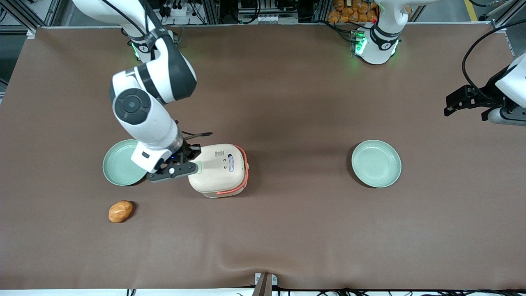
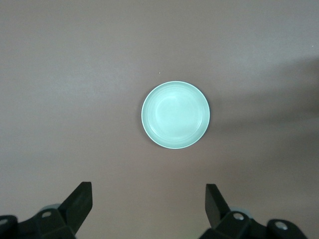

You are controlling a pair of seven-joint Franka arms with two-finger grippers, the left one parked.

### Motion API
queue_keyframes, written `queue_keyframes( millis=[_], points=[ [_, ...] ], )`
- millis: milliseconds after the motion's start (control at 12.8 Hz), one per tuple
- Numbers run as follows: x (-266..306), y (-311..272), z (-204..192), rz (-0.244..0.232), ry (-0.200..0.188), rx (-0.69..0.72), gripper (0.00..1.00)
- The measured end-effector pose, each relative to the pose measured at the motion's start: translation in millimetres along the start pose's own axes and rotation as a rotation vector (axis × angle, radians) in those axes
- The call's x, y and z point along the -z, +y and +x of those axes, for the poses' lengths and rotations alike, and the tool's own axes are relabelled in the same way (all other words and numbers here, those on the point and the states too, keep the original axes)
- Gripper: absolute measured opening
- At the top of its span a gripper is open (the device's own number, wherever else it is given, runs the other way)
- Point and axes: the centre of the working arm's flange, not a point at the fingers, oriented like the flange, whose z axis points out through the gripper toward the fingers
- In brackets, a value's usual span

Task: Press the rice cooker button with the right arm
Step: 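Lower the right gripper and press down on the rice cooker button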

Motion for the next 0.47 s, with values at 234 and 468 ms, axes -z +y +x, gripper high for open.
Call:
queue_keyframes(
  millis=[234,468],
  points=[
    [-21,-5,9,-0.008,-0.005,0.029,0.01],
    [-42,-7,12,-0.015,-0.02,0.069,0.01]
  ],
)
